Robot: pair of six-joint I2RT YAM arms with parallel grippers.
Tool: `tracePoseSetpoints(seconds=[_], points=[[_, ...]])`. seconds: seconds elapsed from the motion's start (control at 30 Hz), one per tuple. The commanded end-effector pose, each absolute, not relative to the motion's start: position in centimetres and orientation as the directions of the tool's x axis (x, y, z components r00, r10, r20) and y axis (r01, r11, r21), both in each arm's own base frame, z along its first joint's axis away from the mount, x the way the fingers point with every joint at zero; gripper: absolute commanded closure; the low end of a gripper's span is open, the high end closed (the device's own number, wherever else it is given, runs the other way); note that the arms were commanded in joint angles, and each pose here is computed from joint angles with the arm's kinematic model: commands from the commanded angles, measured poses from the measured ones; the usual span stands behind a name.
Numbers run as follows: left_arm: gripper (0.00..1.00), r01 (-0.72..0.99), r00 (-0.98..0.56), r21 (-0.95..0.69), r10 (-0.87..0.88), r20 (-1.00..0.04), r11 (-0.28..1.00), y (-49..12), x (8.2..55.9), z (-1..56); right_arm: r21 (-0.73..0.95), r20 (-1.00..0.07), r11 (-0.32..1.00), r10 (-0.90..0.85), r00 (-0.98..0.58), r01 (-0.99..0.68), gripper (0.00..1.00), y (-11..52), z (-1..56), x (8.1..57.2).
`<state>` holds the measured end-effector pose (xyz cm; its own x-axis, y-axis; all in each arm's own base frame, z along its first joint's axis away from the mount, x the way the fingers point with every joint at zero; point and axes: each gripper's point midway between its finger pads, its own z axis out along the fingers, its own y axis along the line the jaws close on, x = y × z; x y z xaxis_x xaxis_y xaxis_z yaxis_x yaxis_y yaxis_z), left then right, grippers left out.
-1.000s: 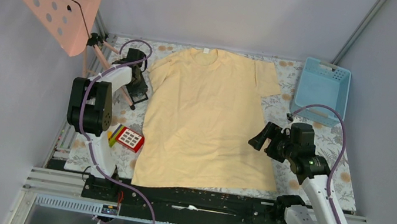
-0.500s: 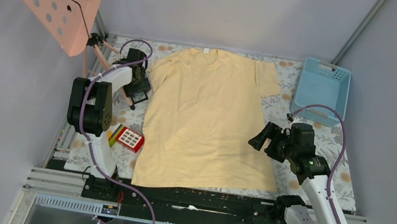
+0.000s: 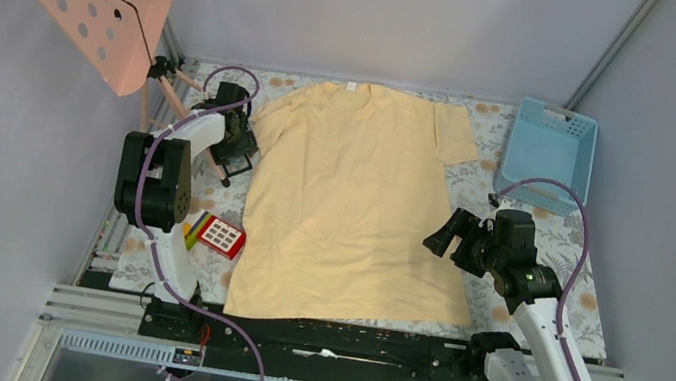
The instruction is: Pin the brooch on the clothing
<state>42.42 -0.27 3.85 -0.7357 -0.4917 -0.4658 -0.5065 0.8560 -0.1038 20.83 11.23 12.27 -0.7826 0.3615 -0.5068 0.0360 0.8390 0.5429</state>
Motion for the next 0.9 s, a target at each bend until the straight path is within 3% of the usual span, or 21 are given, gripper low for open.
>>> tracePoseSetpoints(seconds=[0.0, 0.6, 0.87], points=[[0.38, -0.552, -0.709, -0.063, -0.508, -0.489, 0.831, 1.7, 42.5, 3.8, 0.538, -0.508, 0.842, 0.360, -0.783, 0.038, 0.11, 11.2, 12.3, 20.7], [0.40, -0.542, -0.751, 0.012, -0.478, -0.456, 0.840, 1.9, 41.8, 3.0, 0.539, -0.508, 0.842, 0.359, -0.783, 0.036, 0.11, 11.2, 12.1, 20.8], [0.50, -0.534, -0.764, 0.012, -0.476, -0.436, 0.845, 1.6, 41.8, 2.6, 0.536, -0.511, 0.844, 0.359, -0.781, 0.037, 0.11, 11.1, 12.0, 20.6]])
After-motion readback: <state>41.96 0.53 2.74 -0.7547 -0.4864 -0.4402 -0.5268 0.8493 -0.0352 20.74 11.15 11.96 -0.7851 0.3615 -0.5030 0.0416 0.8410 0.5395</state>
